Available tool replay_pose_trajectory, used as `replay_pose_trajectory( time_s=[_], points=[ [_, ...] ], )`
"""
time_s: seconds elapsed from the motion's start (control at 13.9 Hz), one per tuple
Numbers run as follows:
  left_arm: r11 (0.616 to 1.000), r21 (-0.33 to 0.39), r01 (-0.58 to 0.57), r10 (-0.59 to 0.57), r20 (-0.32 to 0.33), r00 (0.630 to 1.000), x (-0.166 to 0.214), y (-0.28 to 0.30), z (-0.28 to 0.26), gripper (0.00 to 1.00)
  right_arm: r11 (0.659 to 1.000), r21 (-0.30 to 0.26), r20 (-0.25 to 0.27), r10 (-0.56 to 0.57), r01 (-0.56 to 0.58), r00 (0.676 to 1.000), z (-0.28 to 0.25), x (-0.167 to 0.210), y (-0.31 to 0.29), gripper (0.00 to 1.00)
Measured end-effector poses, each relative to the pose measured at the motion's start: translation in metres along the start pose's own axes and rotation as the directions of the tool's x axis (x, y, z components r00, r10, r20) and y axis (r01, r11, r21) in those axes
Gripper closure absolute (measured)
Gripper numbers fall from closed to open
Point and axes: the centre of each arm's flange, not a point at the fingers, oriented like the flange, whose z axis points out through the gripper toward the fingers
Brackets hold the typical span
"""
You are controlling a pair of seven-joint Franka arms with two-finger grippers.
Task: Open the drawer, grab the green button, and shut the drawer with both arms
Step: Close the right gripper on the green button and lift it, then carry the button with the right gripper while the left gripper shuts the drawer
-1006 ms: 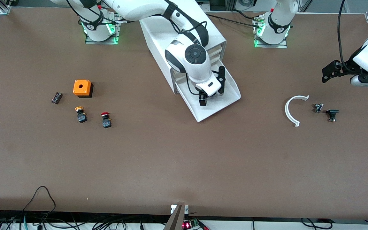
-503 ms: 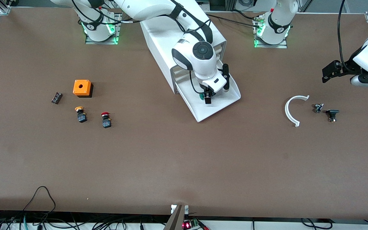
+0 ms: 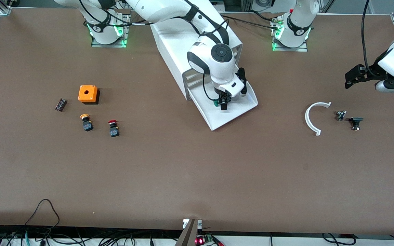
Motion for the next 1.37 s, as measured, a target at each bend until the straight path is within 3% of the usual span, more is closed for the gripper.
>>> replay_pose_trajectory(
  time_s=[0.14, 0.29, 0.36, 0.57, 1.08, 1.37],
  points=[
    [1.0, 0.0, 0.0, 0.0, 0.0, 1.0, 0.0, 0.0, 0.0, 0.0, 1.0, -0.015, 0.009, -0.018, 0.018, 1.0, -0.001, 0.001, -0.001, 0.1],
    [1.0, 0.0, 0.0, 0.0, 0.0, 1.0, 0.0, 0.0, 0.0, 0.0, 0.999, -0.023, 0.015, -0.027, 0.027, 1.0, -0.001, 0.002, -0.001, 0.33],
    [1.0, 0.0, 0.0, 0.0, 0.0, 1.0, 0.0, 0.0, 0.0, 0.0, 0.999, -0.024, 0.017, -0.032, 0.032, 0.999, -0.001, 0.002, -0.001, 0.34],
    [1.0, 0.0, 0.001, -0.001, 0.0, 1.0, 0.0, -0.001, 0.0, 0.0, 0.998, -0.032, 0.022, -0.049, 0.05, 0.999, -0.001, 0.002, -0.002, 0.57],
    [1.0, -0.01, 0.0, 0.0, 0.019, 1.0, 0.013, -0.003, 0.021, 0.0, 0.997, -0.041, 0.015, -0.058, 0.058, 0.998, -0.006, 0.008, -0.004, 0.6],
    [1.0, -0.029, 0.005, -0.005, -0.004, 1.0, 0.045, 0.006, 0.067, 0.0, 0.996, -0.085, -0.037, -0.027, 0.024, 0.999, -0.051, 0.015, 0.006, 0.6]
  ],
)
